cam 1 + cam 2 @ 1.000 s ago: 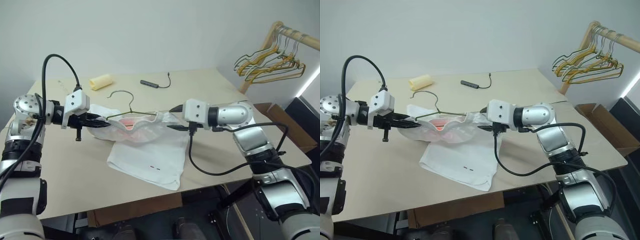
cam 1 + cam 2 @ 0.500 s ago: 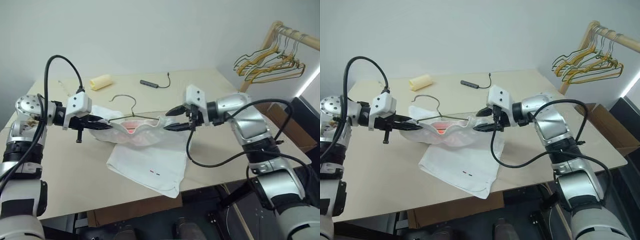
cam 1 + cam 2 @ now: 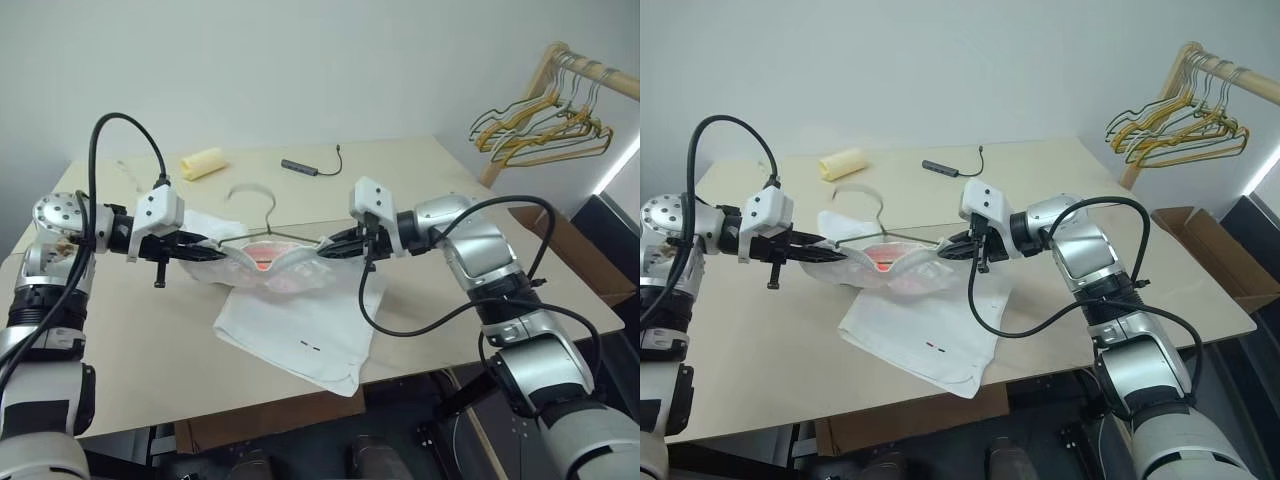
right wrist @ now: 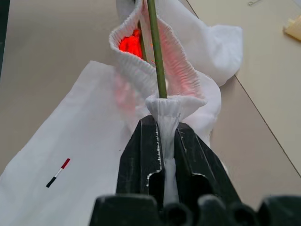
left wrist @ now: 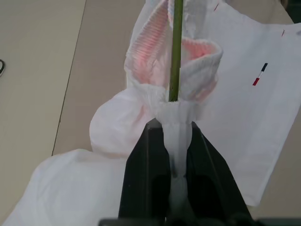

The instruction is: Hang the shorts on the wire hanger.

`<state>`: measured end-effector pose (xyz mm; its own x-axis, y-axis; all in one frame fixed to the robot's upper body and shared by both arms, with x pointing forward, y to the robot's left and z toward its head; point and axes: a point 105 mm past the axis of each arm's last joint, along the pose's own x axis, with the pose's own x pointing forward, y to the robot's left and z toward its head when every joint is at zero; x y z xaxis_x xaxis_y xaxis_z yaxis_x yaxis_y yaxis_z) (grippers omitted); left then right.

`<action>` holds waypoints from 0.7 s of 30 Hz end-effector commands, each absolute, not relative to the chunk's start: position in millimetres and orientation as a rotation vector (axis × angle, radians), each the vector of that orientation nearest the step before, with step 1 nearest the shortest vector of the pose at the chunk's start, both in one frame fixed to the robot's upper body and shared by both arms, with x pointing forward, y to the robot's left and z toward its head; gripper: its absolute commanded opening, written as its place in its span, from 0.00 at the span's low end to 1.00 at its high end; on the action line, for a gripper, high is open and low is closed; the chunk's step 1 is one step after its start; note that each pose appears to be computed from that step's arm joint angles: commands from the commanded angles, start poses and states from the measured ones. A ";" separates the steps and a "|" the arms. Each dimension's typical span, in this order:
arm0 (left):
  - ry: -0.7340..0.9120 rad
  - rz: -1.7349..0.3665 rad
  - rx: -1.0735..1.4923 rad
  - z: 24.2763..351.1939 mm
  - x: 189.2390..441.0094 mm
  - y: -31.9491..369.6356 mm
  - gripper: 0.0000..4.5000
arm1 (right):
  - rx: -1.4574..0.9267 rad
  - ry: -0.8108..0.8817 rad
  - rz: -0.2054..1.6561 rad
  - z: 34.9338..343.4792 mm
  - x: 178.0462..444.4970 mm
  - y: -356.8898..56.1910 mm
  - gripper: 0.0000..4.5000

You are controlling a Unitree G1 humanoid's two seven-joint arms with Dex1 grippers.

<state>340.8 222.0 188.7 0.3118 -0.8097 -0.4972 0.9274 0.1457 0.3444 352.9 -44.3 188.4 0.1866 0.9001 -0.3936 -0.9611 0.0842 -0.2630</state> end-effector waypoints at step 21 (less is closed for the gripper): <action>-0.256 -0.972 0.457 274.8 365.6 232.0 1.00 | -0.419 0.108 1.017 208.7 360.5 -105.2 0.01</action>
